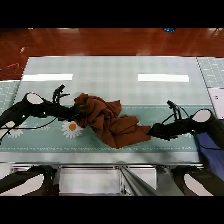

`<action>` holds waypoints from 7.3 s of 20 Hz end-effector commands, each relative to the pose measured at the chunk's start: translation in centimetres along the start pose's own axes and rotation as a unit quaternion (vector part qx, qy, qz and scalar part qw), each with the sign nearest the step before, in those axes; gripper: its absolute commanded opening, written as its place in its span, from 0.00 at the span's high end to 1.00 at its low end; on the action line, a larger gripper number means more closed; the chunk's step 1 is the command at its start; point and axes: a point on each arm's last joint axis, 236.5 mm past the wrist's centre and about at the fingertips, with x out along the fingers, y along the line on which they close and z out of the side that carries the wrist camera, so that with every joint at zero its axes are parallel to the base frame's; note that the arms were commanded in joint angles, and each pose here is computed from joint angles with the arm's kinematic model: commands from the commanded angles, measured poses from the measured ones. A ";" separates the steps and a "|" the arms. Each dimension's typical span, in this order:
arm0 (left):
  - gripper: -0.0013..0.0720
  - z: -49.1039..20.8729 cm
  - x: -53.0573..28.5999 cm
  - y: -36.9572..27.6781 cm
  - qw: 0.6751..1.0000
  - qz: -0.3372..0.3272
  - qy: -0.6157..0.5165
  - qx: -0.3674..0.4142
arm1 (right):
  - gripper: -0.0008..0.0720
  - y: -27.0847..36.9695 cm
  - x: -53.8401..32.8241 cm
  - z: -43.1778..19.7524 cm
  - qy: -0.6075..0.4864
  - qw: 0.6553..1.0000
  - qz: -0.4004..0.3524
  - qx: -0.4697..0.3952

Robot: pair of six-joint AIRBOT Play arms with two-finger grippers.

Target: Fold the shirts.

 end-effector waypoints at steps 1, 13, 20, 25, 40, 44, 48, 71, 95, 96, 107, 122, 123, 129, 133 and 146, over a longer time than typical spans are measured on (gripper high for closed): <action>0.96 -0.2 0.0 -0.1 1.000 -0.001 0.005 0.000 | 0.43 1.9 2.7 0.3 0.016 0.999 0.039 -0.001; 0.96 8.9 -11.6 -6.8 0.985 -0.087 -0.144 0.030 | 0.96 13.7 -8.0 10.6 -0.097 0.975 0.123 -0.159; 0.96 11.1 -41.0 -21.9 0.849 -0.121 -0.470 0.209 | 0.96 25.1 -38.7 13.0 -0.440 0.838 0.069 -0.315; 0.96 3.6 -51.5 -26.2 0.751 -0.040 -0.597 0.279 | 0.96 25.4 -50.2 4.4 -0.596 0.732 -0.066 -0.322; 0.95 -0.5 -32.1 -12.0 0.918 0.052 -0.363 0.152 | 0.95 6.4 -32.1 2.3 -0.368 0.905 -0.178 -0.116; 0.95 3.1 -19.5 -2.5 0.959 0.041 -0.277 0.043 | 0.95 -0.5 -23.0 7.4 -0.292 0.941 -0.163 -0.058; 0.95 8.8 -12.6 2.3 0.962 0.027 -0.265 -0.055 | 0.95 -5.7 -17.9 14.3 -0.255 0.953 -0.164 -0.014; 0.29 6.8 -18.4 11.7 0.976 0.075 -0.090 -0.184 | 0.43 -16.7 -23.9 19.5 -0.247 0.954 -0.039 0.165; 0.96 -0.1 -0.9 5.7 0.968 -0.051 -0.087 -0.230 | 0.43 -17.0 -15.7 13.3 -0.228 0.946 0.023 0.228; 0.96 0.3 -1.2 5.4 0.969 -0.055 -0.087 -0.226 | 0.43 -17.5 -15.3 13.1 -0.222 0.946 0.018 0.236; 0.96 1.2 -1.7 4.8 0.970 -0.060 -0.093 -0.216 | 0.43 -15.4 -9.5 17.2 -0.170 0.958 0.083 0.218; 0.96 2.3 -3.0 3.3 0.973 -0.076 -0.096 -0.195 | 0.95 -8.4 -9.7 23.8 -0.154 0.979 0.079 0.105; 0.96 3.6 -4.3 2.2 0.975 -0.084 -0.110 -0.175 | 0.95 -7.5 -12.0 24.5 -0.174 0.977 0.078 0.091; 0.96 14.5 -24.9 -11.1 0.927 -0.153 -0.342 0.021 | 0.95 4.4 -32.1 27.0 -0.380 0.922 0.047 -0.064; 0.96 13.9 -41.2 -20.4 0.844 -0.145 -0.491 0.162 | 0.95 14.4 -44.8 21.4 -0.515 0.837 0.016 -0.182; 0.96 -5.3 -54.7 -30.4 0.685 0.052 -0.640 0.345 | 0.95 20.6 -54.0 -2.0 -0.651 0.700 -0.188 -0.225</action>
